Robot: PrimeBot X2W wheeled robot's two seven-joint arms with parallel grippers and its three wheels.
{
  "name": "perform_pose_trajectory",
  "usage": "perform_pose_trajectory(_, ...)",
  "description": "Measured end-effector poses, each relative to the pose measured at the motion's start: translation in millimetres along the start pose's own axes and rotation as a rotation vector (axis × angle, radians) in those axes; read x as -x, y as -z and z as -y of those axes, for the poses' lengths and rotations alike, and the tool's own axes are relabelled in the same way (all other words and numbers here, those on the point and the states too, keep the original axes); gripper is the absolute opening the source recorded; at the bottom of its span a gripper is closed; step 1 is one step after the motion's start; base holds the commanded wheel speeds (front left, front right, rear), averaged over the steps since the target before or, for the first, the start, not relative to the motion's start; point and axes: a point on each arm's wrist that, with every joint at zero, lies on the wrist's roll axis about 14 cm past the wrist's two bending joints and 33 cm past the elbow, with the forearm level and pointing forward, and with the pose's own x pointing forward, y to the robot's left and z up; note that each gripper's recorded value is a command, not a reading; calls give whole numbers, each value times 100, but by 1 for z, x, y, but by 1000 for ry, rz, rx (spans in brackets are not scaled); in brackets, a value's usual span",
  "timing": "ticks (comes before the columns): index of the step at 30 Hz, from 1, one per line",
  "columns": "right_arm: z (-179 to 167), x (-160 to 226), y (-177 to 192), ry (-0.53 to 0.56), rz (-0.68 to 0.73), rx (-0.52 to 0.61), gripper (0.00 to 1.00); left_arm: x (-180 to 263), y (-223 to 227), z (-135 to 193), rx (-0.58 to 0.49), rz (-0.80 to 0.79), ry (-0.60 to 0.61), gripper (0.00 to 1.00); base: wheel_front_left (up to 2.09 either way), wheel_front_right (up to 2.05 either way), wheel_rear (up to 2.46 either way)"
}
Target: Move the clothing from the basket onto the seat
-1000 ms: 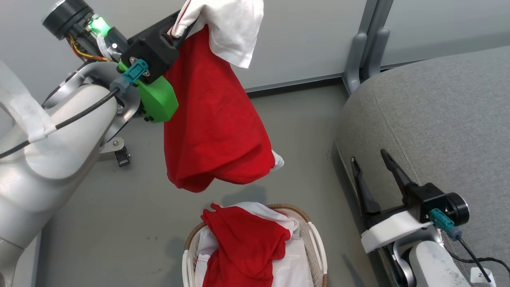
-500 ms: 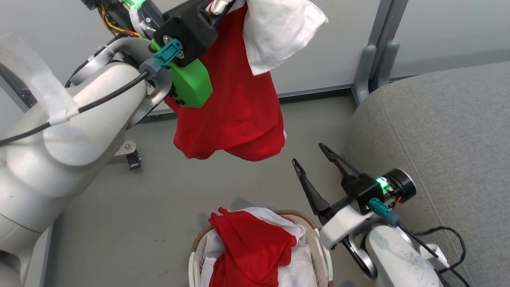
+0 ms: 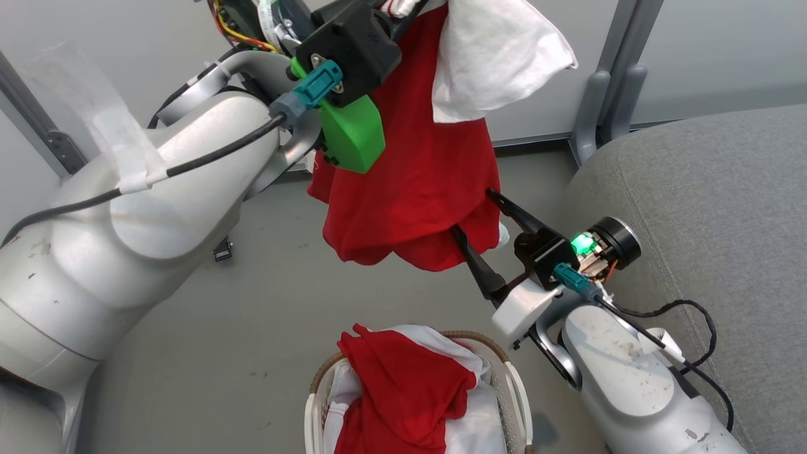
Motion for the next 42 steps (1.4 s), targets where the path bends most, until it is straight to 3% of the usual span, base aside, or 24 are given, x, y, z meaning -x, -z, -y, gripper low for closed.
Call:
perform_pose_trajectory(14,-10,-26,-38,-72,84,100,100,-3,-29,14,10,69,32,0,0,0,0)
perform_pose_trajectory(15,-11,-26,-34,-77,71,95,84,-2,-30,15,11,72,32,0,0,0,0)
perform_pose_trajectory(16,-12,-27,-32,-80,64,90,48,-2,-31,15,12,73,31,0,0,0,0)
perform_pose_trajectory(18,-14,-30,-32,-90,58,88,0,-1,-32,15,15,76,30,0,0,0,0)
perform_pose_trajectory(28,-9,-34,-42,-77,84,65,0,9,-7,7,85,10,-14,0,0,0,0)
perform_pose_trajectory(36,6,-28,-49,-22,113,23,0,31,58,7,273,-132,-97,0,0,0,0)
perform_pose_trajectory(37,9,-27,-50,-12,119,17,0,34,66,10,308,-141,-107,17,0,0,0)
perform_pose_trajectory(38,12,-27,-51,-3,124,13,0,37,72,13,329,-150,-114,45,0,0,0)
perform_pose_trajectory(39,16,-26,-53,11,132,8,0,40,79,15,361,-162,-124,65,0,0,0)
perform_pose_trajectory(40,20,-26,-55,25,140,4,0,43,86,18,395,-168,-137,100,0,0,0)
perform_pose_trajectory(42,29,-24,-59,50,152,0,0,50,98,23,452,-185,-159,100,0,0,0)
